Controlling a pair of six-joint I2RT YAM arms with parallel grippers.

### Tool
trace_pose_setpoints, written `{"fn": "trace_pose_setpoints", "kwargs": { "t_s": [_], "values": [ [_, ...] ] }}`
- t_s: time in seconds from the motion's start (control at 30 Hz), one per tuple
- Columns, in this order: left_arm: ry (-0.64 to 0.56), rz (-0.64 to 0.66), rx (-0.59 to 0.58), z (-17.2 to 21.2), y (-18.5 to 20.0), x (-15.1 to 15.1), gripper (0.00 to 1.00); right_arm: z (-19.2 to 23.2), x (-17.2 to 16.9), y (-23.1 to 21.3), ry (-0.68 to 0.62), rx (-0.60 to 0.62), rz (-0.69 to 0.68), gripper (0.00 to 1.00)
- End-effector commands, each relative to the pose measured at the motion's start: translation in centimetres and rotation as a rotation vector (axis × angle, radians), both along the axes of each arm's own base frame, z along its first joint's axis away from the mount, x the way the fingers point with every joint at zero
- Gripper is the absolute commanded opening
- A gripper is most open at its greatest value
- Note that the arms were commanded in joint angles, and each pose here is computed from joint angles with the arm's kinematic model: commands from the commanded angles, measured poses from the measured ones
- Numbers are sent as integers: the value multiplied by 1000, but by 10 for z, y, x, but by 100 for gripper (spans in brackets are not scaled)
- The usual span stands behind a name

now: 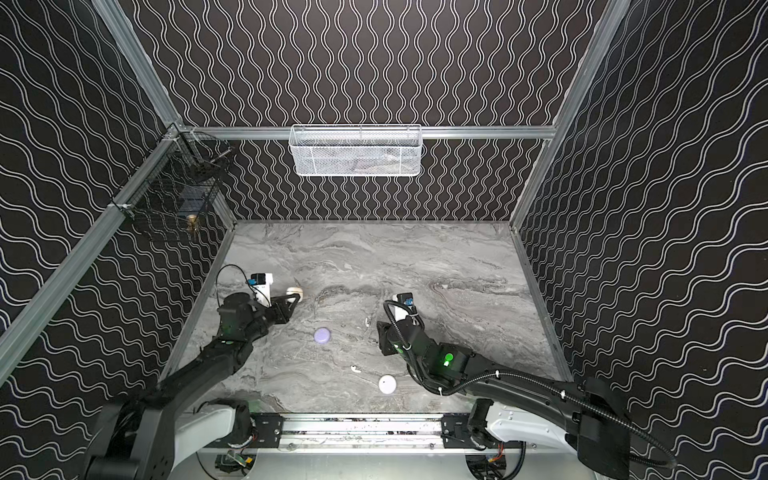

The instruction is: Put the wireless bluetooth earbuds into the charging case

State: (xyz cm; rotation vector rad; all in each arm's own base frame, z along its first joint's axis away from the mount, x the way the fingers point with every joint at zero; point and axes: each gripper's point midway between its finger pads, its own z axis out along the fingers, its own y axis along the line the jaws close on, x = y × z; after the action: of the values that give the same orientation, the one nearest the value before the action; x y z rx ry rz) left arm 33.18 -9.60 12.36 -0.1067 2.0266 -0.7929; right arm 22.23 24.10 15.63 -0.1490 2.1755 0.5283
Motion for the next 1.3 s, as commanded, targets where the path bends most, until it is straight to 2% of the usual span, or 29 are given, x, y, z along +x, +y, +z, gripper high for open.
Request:
{"fn": "trace_pose_setpoints", "kwargs": {
  "t_s": [0.0,0.17,0.4,0.5,0.7,0.9,1.03,1.17,1.27],
  "values": [
    [-30,-80,-137,16,-10,13,0,-12,0,-7,39,6,-36,55],
    [45,-31,-141,-12,-3,30,0,-21,1,-7,58,-9,-31,58],
    [108,-54,-164,-35,-10,63,0,-27,5,-4,66,-23,-19,61],
    [126,-39,-174,-47,-14,75,0,-23,2,10,52,3,58,64],
    [155,8,-159,-66,-26,98,0,1,-8,52,-35,81,302,79],
    [164,27,-147,-75,-37,105,0,2,-7,87,-72,81,432,90],
    [182,46,-106,-86,-37,108,2,-6,0,108,-78,54,481,93],
    [193,79,-61,-97,-31,106,19,-16,6,129,-65,24,531,95],
    [182,91,-49,-97,-28,103,45,-27,7,141,-51,-8,569,100]
  ]
}}
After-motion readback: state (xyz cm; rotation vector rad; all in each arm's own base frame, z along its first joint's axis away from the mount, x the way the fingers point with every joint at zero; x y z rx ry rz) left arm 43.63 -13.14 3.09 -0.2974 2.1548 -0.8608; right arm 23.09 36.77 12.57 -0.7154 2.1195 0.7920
